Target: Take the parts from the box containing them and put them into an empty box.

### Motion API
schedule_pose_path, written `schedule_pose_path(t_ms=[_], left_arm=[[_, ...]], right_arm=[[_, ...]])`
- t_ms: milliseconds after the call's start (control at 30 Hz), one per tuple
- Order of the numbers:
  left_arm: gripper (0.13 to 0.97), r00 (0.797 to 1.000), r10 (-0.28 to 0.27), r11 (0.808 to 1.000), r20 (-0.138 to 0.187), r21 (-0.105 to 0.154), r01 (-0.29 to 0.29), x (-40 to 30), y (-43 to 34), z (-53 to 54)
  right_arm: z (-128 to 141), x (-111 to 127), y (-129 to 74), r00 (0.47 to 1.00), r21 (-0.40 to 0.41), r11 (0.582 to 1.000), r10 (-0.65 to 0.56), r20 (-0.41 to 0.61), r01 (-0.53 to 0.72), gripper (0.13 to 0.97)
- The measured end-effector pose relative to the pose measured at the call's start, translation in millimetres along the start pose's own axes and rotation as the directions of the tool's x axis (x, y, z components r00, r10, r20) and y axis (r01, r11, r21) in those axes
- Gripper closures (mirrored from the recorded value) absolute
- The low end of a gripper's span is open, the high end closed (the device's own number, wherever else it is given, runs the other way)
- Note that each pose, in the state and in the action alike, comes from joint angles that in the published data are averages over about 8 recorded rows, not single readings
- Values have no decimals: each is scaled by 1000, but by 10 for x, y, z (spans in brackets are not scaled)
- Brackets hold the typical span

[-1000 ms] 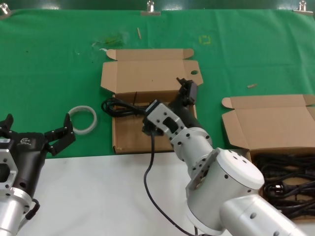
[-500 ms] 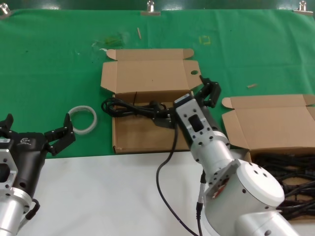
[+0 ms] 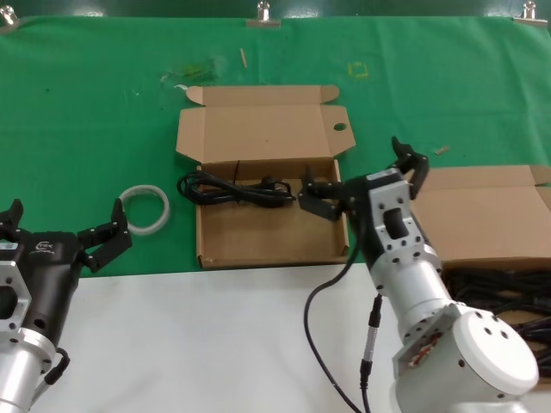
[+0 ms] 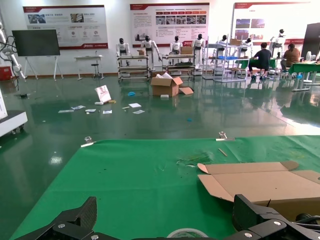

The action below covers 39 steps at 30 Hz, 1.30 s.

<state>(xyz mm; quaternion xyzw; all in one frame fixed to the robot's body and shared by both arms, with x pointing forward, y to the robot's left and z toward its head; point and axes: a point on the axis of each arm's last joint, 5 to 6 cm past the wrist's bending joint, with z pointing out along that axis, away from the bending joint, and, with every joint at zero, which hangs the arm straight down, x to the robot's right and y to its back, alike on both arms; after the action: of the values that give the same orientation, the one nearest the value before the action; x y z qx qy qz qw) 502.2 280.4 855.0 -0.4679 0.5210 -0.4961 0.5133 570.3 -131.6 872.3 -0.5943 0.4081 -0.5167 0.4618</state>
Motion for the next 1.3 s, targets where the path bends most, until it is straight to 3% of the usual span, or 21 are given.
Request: schedule_pose_path(t_ms=[800, 1300], left_arm=[[132, 1000, 0, 1000, 0, 0, 0, 0, 0, 0], [132, 1000, 0, 1000, 0, 0, 0, 0, 0, 0]], right_arm=[[-460, 516, 330, 959, 72, 961, 274, -69, -269, 130], [-663, 700, 451, 935, 78, 938, 344, -82, -338, 130]])
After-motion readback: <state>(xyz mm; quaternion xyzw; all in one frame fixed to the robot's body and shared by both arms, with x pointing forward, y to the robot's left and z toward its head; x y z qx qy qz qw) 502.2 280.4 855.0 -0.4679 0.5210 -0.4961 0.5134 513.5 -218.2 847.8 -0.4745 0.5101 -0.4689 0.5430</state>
